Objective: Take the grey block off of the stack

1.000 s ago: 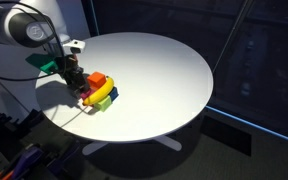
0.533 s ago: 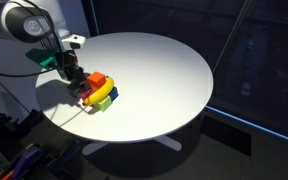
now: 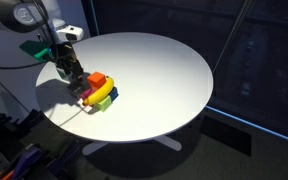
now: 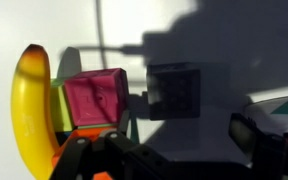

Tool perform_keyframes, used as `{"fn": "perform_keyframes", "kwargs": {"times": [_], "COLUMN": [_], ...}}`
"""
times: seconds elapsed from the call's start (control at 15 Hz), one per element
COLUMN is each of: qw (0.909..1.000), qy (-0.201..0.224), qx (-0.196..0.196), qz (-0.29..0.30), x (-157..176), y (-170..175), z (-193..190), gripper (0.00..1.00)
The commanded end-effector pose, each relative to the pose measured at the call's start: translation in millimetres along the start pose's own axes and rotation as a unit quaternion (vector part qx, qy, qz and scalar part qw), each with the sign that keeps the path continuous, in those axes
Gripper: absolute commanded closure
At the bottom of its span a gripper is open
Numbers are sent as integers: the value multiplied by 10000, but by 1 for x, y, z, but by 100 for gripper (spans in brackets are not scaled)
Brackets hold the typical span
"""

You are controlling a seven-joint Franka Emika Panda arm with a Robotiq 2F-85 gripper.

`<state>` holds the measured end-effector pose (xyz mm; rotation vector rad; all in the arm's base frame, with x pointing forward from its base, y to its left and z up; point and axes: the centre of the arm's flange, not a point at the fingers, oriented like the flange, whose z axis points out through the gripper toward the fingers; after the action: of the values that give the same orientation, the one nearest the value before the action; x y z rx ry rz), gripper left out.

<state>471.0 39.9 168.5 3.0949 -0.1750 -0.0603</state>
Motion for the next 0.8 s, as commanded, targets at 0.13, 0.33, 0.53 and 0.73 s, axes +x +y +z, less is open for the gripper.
{"fn": "perform_keyframes", "kwargs": {"times": [0.13, 0.33, 0.53, 0.73], "qw": [9998, 9997, 9998, 9997], "qy": [-177, -193, -101, 64], "qx": [-43, -75, -62, -31], "qz": [90, 126, 163, 213], "x": [-27, -37, -46, -57], "y": [11, 14, 14, 14], "z": [-35, -50, -66, -83], "gripper": [0, 0, 0, 0]}}
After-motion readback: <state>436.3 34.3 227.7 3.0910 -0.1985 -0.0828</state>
